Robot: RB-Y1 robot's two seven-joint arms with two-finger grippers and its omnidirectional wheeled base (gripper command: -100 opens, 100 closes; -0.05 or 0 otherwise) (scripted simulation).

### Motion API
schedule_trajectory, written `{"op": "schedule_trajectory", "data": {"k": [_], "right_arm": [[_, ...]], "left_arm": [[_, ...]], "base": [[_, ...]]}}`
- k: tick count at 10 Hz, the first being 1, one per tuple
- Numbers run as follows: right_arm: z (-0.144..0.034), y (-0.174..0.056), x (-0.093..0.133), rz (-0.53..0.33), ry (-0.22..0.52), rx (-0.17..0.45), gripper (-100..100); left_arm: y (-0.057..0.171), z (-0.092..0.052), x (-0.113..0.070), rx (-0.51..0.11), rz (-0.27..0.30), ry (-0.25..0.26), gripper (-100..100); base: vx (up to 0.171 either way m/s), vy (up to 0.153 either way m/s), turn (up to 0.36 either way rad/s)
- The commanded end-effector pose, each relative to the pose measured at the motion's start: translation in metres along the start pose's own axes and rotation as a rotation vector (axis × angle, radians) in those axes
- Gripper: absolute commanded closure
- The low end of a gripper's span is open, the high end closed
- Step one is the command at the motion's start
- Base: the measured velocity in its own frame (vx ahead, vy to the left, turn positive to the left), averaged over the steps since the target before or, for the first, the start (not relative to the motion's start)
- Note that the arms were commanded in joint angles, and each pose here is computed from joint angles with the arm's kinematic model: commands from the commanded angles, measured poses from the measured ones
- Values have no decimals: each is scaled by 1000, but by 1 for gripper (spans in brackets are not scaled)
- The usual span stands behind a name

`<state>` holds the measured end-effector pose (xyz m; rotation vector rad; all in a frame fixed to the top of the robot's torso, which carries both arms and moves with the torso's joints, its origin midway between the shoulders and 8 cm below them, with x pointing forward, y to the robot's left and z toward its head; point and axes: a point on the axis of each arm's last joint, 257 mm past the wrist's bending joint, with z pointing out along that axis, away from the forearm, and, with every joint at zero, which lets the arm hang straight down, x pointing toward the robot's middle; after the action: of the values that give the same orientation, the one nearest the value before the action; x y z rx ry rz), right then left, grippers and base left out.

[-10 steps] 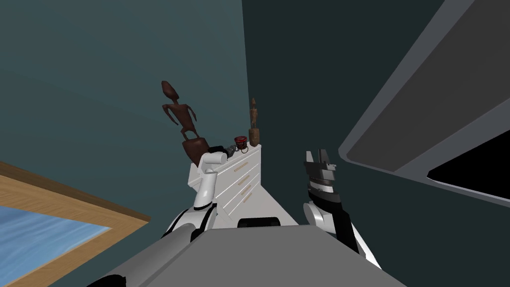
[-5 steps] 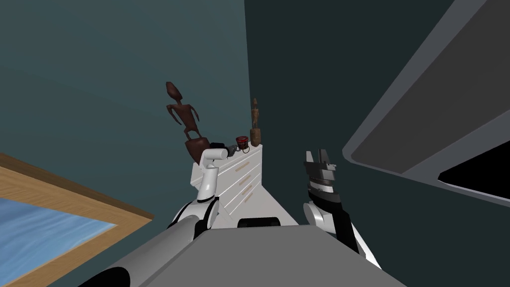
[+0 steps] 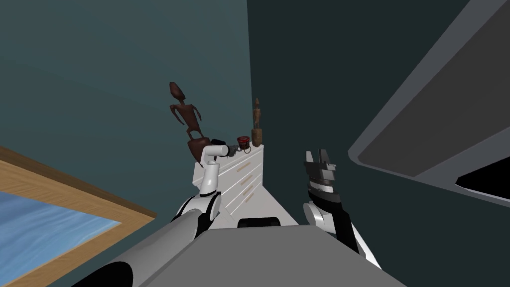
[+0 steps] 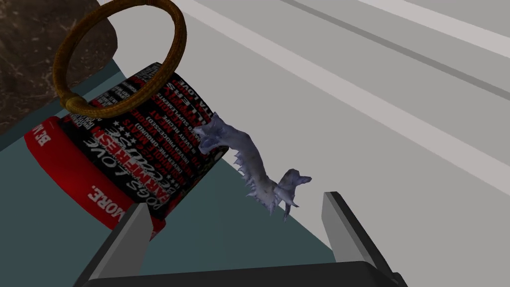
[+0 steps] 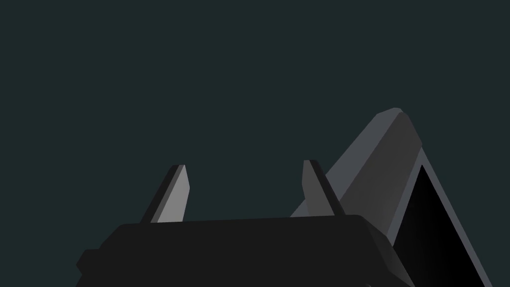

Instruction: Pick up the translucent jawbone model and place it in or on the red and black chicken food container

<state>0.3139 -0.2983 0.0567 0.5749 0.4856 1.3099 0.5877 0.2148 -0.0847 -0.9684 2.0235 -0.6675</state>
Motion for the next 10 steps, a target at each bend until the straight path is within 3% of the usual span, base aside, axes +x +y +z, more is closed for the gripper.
{"op": "schedule_trajectory", "data": {"k": [1, 10], "right_arm": [[0, 0, 0, 0, 0, 0, 0], [0, 0, 0, 0, 0, 0, 0]], "left_arm": [[-4, 0, 3, -23, 14, 34, -100], [1, -9, 26, -159, 69, 204, -100]], "base": [[24, 27, 38], [34, 21, 31]]}}
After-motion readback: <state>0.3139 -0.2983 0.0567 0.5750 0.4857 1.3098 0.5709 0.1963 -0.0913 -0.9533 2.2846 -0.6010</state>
